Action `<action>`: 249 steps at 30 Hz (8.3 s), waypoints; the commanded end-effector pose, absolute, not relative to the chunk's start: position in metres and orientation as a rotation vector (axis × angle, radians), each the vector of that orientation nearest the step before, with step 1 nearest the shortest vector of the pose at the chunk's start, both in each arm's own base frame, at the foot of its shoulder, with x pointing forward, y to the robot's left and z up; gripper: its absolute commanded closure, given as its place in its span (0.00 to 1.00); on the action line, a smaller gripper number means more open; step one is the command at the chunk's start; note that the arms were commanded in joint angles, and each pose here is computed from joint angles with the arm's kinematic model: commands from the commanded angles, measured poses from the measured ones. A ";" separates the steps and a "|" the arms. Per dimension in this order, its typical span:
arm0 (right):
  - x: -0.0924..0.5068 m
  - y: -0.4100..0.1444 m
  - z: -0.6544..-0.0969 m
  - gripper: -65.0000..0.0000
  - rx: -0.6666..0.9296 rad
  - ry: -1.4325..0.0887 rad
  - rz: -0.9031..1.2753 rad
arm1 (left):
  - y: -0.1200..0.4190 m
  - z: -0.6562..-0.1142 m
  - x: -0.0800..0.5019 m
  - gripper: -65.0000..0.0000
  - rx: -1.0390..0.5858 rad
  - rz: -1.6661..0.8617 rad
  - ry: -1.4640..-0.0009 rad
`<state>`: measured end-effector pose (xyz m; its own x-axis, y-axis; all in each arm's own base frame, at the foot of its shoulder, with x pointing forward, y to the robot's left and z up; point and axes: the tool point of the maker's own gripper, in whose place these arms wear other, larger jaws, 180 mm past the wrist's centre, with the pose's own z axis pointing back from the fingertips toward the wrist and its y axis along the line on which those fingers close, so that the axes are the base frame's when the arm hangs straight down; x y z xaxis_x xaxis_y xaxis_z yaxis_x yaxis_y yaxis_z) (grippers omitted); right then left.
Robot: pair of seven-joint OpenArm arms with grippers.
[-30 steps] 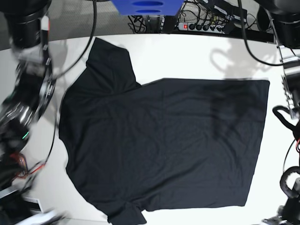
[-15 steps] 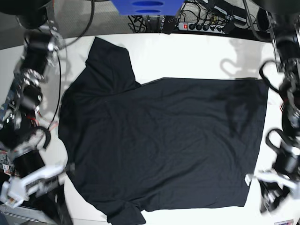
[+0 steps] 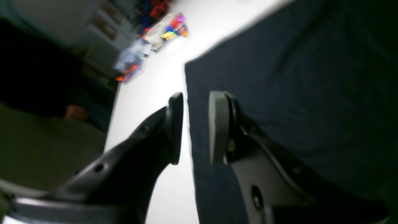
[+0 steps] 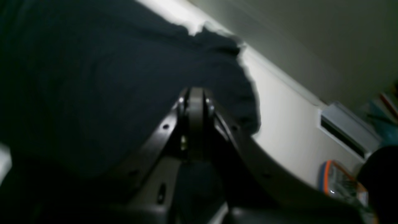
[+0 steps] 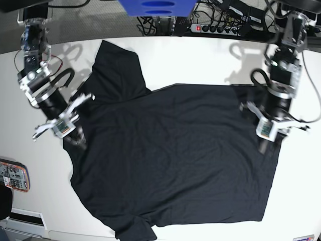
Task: Fold the T-shirt properly
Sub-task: 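Retract both grippers back toward the shirt's shoulder corners, then grasp the sleeve tip near the right gripper with the right gripper, then grasp the shoulder corner near the left gripper with the left gripper, then lift both held corners and pull them toward the shirt's hem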
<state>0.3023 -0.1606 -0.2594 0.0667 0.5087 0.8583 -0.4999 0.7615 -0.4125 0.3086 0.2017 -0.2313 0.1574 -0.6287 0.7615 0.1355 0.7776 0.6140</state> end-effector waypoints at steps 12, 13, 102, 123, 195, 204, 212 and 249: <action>0.260 -0.194 -0.307 1.00 -0.271 -1.056 1.019 | 0.220 -0.252 0.269 0.78 0.666 -0.848 -1.176; 0.259 -0.196 -0.309 1.00 -0.284 -1.045 1.028 | 0.220 -0.256 0.263 0.78 0.679 -0.869 -1.159; 0.084 -0.095 -0.398 0.71 -0.021 -0.797 1.361 | 0.231 -0.311 0.196 0.77 0.751 -0.980 -0.876; 0.095 -0.080 -0.405 0.63 -0.089 -0.769 1.463 | 0.231 -0.312 0.195 0.77 0.749 -0.981 -0.873; 0.126 -0.080 -0.416 1.00 -0.261 -0.662 1.473 | 0.320 -0.374 0.182 0.36 0.751 -1.131 -0.455; 0.125 -0.077 -0.416 1.00 -0.254 -0.665 1.477 | 0.341 -0.400 0.195 0.36 0.765 -1.207 -0.368; 0.123 -0.073 -0.416 1.00 -0.243 -0.671 1.483 | 0.329 -0.423 0.215 0.36 0.746 -1.260 -0.358; 0.124 -0.080 -0.415 1.00 -0.142 -0.695 1.497 | 0.273 -0.430 0.171 1.00 0.667 -1.162 -0.429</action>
<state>0.1251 -0.0747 -0.4169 -0.0725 0.9340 0.3498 -0.8638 0.1165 -0.4902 0.1740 0.2634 -0.4323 0.3398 -0.9405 0.0023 0.6918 0.2516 0.6769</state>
